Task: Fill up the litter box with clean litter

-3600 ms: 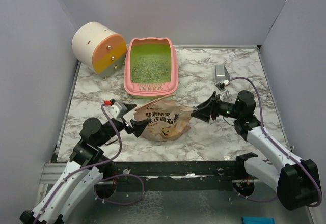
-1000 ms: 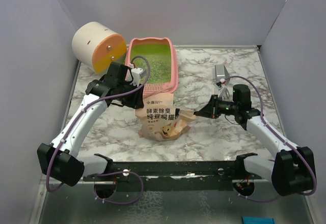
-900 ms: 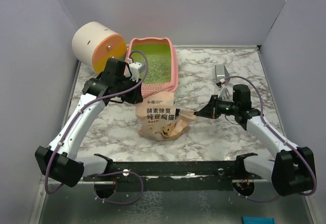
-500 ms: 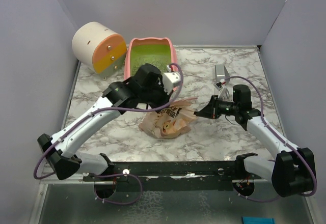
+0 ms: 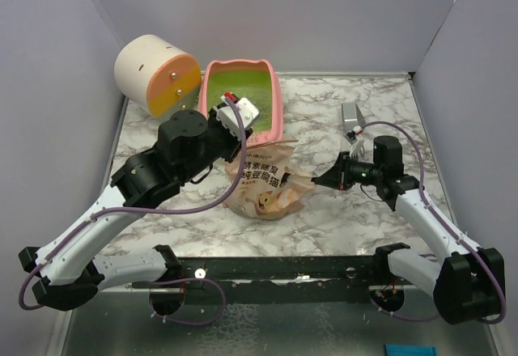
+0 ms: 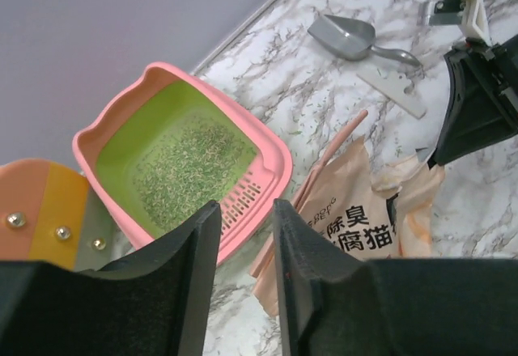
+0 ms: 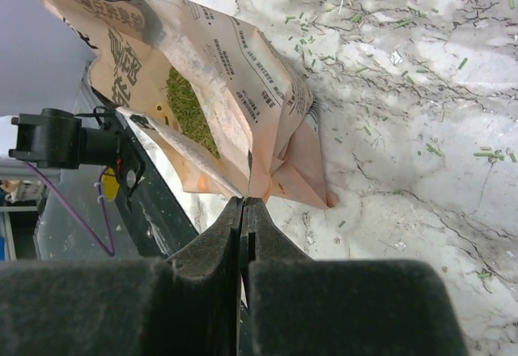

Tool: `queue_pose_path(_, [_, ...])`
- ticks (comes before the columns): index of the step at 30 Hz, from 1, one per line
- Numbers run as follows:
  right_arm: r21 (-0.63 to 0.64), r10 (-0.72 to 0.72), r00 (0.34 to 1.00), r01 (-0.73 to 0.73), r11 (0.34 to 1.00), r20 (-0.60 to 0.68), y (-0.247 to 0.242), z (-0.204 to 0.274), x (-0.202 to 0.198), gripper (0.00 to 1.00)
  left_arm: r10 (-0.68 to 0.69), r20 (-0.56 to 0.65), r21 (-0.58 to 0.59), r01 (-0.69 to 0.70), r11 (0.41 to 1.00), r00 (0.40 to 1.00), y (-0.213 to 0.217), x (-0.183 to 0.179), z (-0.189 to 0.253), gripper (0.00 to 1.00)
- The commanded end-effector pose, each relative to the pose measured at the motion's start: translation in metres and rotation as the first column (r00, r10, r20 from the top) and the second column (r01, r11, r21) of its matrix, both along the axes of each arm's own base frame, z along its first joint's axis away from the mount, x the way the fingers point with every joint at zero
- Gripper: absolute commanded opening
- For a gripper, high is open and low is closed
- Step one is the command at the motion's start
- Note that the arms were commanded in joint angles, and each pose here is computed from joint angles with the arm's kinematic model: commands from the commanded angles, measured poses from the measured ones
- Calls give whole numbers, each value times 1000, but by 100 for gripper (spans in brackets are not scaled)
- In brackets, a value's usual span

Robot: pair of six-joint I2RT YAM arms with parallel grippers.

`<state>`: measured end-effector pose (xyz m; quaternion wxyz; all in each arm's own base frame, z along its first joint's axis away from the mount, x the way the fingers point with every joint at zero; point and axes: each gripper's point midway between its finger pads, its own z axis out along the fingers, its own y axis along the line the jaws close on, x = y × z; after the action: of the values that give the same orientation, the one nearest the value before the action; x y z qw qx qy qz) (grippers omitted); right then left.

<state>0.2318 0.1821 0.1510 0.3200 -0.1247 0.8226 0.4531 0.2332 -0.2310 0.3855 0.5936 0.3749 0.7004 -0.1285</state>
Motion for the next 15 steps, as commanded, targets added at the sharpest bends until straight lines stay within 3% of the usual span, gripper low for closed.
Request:
queue_pose_path(1, [-34,-36,999,37,999,41,-6,9,9,1,-81,-26,-25,80,996,996,-18,-7,-17,39])
queue_pose_path(4, [-34,-38,998,40,999,52,-7,14,8,1,-243,-159,24,250,968,957,-51,-23,-68,39])
queue_pose_path(6, [-43,-40,997,43,998,58,-8,17,6,1,-254,-193,89,275,957,948,-57,-20,-95,39])
queue_pose_path(8, [-54,-48,997,52,997,65,-10,20,4,1,-208,-152,123,227,966,966,-55,-7,-105,40])
queue_pose_path(12, [-66,-68,995,73,995,75,-15,25,-2,1,-175,33,23,174,984,984,-56,8,-85,51])
queue_pose_path(15, [-60,-55,995,60,996,78,-14,25,-9,1,-64,110,38,60,997,992,-49,32,-89,52])
